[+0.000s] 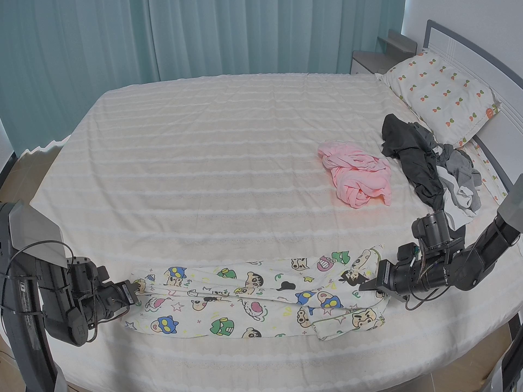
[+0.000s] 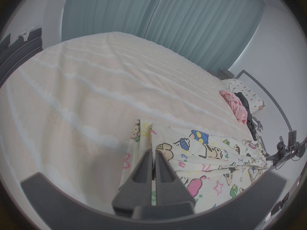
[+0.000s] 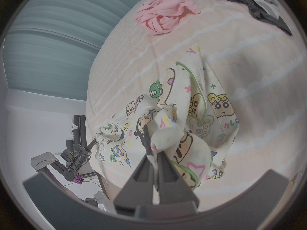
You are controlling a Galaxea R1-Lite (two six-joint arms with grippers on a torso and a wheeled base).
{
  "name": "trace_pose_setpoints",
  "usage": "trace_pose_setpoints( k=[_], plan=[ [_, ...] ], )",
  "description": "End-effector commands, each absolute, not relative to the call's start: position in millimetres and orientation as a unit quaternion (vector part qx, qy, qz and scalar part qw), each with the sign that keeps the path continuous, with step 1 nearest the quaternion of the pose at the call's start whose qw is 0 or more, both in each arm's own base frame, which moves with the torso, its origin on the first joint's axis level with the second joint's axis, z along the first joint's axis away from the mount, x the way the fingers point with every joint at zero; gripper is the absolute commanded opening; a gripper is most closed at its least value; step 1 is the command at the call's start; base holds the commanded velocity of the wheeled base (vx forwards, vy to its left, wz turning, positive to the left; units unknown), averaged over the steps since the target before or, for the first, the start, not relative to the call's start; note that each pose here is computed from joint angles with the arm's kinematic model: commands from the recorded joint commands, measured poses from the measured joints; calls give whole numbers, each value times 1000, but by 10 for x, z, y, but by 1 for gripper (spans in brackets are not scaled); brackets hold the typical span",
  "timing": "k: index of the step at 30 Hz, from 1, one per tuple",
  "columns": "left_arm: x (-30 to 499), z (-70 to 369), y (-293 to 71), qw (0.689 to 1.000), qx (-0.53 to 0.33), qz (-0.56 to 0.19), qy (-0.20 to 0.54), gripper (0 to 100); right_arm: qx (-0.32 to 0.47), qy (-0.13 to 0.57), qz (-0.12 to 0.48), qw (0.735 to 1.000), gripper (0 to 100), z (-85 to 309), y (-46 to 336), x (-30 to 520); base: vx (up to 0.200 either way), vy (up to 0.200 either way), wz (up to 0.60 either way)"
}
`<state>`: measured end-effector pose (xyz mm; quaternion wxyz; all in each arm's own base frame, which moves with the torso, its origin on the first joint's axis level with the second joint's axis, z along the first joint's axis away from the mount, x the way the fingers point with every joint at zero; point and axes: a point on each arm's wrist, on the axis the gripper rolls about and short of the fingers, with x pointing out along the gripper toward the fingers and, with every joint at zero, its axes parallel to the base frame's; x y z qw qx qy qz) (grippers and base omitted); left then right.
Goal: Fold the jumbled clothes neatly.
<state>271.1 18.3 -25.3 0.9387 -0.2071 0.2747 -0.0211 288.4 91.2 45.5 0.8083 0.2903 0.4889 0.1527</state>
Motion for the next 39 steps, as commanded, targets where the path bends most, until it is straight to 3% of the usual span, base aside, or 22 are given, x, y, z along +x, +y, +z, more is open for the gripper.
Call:
trace_pose_setpoints(
  k=[1,13,14,23,29,34,39],
  plan=[
    [2690,-345,185,933,-210,-17,291,0,292,498,147,803,0,375,910,2913,0,0,0],
    [2715,-347,187,934,-213,-16,288,0,293,499,143,803,0,331,897,2955,0,0,0],
    [2715,-347,187,934,-213,-16,288,0,292,499,142,804,100,324,892,2954,0,0,0],
    [2680,-334,228,932,-218,-12,289,0,299,480,141,813,100,374,821,2946,0,0,0],
    [2590,-236,254,918,-271,-18,290,0,291,466,140,824,100,407,696,2874,0,0,0],
    [2507,-163,371,906,-310,-23,286,0,207,431,194,857,100,367,571,2727,0,0,0],
    [2440,-140,460,892,-348,-28,288,0,117,409,240,873,100,311,540,2662,0,0,0]
  ],
)
